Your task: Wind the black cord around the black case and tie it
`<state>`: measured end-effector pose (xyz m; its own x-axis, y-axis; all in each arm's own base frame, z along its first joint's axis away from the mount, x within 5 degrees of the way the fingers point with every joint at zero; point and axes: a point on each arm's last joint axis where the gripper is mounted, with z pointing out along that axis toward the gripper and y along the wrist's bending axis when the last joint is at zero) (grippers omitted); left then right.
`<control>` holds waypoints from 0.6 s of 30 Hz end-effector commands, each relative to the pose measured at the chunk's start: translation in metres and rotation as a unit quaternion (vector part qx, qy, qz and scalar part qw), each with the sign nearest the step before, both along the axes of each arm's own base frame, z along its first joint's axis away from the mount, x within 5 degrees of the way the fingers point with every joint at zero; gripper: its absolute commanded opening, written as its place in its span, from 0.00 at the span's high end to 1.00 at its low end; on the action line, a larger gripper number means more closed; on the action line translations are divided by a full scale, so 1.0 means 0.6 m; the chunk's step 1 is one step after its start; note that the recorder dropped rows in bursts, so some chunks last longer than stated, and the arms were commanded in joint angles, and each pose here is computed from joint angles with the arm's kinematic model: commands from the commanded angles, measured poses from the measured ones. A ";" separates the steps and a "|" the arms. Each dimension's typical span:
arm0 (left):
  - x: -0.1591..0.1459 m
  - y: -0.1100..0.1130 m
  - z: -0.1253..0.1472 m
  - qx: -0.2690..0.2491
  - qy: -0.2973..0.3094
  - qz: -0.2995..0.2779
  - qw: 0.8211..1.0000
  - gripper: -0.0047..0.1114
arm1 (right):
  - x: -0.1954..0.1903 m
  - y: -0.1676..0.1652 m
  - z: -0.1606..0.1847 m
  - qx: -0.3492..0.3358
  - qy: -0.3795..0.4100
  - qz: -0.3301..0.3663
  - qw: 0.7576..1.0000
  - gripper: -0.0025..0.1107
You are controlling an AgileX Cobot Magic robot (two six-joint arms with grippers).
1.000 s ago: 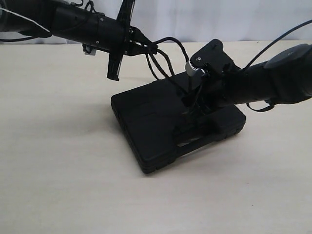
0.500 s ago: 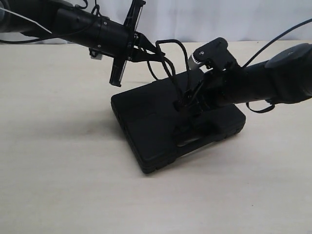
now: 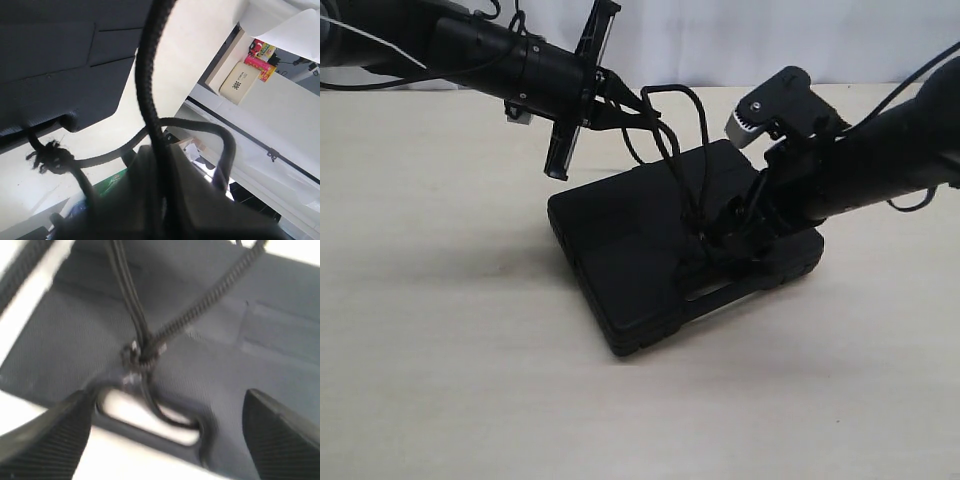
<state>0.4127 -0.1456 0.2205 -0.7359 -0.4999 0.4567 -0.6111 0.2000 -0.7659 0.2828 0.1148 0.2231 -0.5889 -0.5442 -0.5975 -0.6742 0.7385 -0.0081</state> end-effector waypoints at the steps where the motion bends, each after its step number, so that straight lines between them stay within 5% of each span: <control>1: -0.001 -0.005 0.004 -0.001 -0.005 -0.008 1.000 0.96 | -0.023 -0.010 0.033 -0.001 0.005 -0.020 1.000 0.30; 10: -0.001 -0.005 0.004 0.007 -0.028 -0.020 0.999 0.96 | -0.052 0.025 0.124 0.160 0.114 -0.034 0.980 0.62; 18: -0.003 -0.006 0.004 0.005 -0.027 -0.026 0.999 0.96 | 0.010 0.050 0.100 0.189 0.222 -0.064 0.954 0.63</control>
<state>0.4120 -0.1459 0.2206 -0.7718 -0.4815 0.4153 -0.5687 0.2306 -0.7896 0.2792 0.1416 0.2961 -0.8291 -0.2565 -0.4968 -0.5082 0.7161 0.4784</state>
